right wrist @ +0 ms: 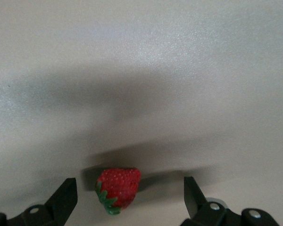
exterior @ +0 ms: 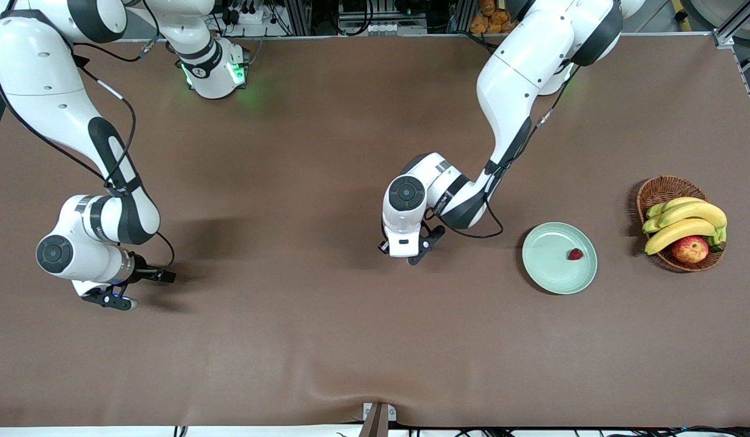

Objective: Collect all strawberries into plate
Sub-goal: 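Grasp the second strawberry with the left gripper while the right grasps the third, then drop the strawberry onto the plate with the left gripper while the right carries another, then return the right gripper to rest while the left gripper reaches the third strawberry, then close the left gripper on the third strawberry at mid-table, then lift the strawberry and carry it over the plate with the left gripper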

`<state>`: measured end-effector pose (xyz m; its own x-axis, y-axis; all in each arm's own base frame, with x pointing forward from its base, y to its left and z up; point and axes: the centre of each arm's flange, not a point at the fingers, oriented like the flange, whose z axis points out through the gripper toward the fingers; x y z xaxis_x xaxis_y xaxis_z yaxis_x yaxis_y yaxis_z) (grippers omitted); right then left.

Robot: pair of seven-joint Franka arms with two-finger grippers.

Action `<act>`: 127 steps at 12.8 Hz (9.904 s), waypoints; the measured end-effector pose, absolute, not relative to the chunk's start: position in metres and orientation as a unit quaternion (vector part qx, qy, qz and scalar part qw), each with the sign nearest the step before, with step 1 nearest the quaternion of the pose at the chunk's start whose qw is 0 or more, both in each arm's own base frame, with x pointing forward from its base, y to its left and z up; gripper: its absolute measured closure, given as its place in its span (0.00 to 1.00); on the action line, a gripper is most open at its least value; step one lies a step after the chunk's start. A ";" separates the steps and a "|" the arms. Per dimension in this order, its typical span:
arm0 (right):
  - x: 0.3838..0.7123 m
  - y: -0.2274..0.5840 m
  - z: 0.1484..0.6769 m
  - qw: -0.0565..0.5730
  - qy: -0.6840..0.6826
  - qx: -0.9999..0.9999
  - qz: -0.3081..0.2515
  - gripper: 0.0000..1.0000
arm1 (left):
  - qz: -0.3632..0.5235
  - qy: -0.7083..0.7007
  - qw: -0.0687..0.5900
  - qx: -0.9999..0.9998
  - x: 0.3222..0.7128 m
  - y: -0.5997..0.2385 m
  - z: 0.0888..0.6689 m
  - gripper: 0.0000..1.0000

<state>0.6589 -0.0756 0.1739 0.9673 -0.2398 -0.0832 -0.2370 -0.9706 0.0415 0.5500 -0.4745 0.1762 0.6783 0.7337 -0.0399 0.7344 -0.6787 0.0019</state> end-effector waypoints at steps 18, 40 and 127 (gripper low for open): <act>0.666 0.092 0.248 -0.019 0.010 0.999 -0.044 0.65 | -0.013 0.429 0.034 0.903 0.657 -0.272 0.416 0.67; 0.553 0.505 0.181 -0.155 -0.140 0.978 0.013 0.36 | 0.020 0.235 0.055 0.970 0.597 -0.026 0.194 0.67; 0.534 -0.067 0.603 -0.013 -0.041 0.998 -0.040 0.00 | -0.052 0.605 0.086 0.790 0.635 -0.302 0.455 0.68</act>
<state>0.5341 -0.0667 0.6027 0.9935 -0.0800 -0.0810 -0.0821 -0.9964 -0.0227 0.6350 -0.3019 0.4549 0.2621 0.9471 -0.1852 0.9648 -0.2527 0.0728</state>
